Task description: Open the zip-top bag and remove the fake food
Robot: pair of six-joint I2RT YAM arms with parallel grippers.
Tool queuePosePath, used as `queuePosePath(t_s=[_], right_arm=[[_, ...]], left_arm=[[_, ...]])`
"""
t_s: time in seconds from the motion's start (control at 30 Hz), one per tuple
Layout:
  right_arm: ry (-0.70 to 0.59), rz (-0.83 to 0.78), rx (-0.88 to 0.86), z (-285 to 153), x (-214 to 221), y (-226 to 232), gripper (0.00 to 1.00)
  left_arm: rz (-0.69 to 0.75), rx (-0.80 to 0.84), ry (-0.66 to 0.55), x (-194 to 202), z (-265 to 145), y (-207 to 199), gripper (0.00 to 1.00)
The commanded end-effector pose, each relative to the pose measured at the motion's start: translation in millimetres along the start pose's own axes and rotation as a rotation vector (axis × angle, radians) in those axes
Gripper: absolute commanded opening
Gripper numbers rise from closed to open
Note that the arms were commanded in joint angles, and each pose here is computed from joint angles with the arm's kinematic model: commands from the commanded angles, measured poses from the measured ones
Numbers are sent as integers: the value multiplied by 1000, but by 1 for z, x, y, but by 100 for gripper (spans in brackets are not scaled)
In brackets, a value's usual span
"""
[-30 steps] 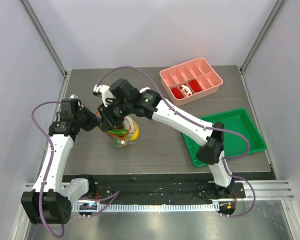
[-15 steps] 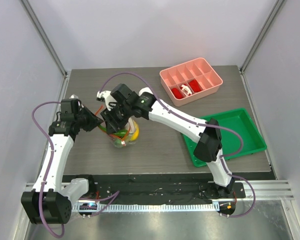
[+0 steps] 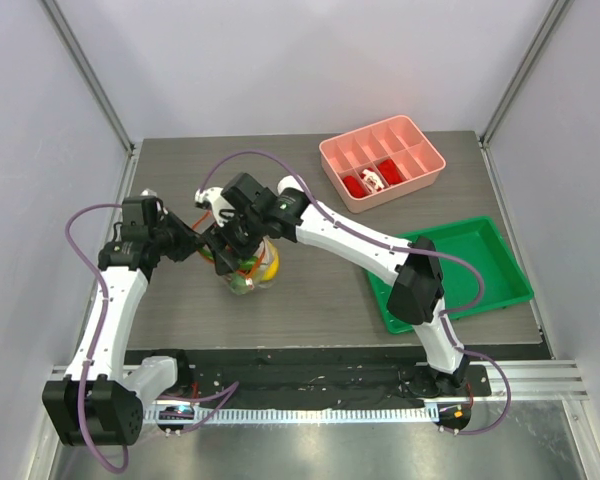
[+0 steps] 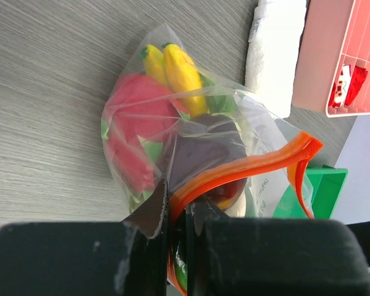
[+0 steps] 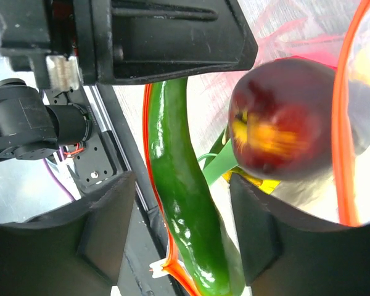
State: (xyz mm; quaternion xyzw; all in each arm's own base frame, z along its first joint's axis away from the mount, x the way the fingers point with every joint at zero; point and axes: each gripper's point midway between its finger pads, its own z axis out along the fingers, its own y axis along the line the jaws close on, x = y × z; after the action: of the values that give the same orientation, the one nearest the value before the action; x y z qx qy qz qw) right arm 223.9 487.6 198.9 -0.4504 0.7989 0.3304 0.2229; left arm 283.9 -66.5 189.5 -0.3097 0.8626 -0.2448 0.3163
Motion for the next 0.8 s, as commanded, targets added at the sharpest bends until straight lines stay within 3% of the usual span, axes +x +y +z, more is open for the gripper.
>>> queuePosePath(t_s=[0.0,0.13,0.33,0.37,0.4,0.43,0.47,0.53,0.6,0.67,0.77], right_arm=[[-55,-13,-17,-24,-15,7,71],[-48,36,-93,-29,-8,12,69],[-41,84,-165,-27,3,18,52],[-44,89,-163,-27,2,16,48],[-55,98,-160,-29,-2,13,46],[-63,106,-159,-30,-4,11,43],[-68,129,-162,-32,-6,10,34],[-77,159,-178,-37,-10,5,27],[-83,173,-181,-40,-12,4,15],[-100,175,-172,-47,-16,4,11],[-122,190,-154,-55,-22,1,12]], left_arm=[[25,78,-48,-16,-6,-23,0],[16,99,-50,-17,-5,-28,0],[0,142,-45,-19,-2,-37,1],[-12,148,-39,-18,-2,-38,6],[-17,152,-36,-17,-1,-39,20],[-22,156,-39,-18,-2,-39,27],[-26,159,-36,-17,-2,-39,37],[-32,152,-42,-19,-3,-39,44],[-31,159,-49,-21,-5,-43,74],[-30,159,-49,-22,-7,-45,82],[-31,157,-53,-24,-12,-47,82]])
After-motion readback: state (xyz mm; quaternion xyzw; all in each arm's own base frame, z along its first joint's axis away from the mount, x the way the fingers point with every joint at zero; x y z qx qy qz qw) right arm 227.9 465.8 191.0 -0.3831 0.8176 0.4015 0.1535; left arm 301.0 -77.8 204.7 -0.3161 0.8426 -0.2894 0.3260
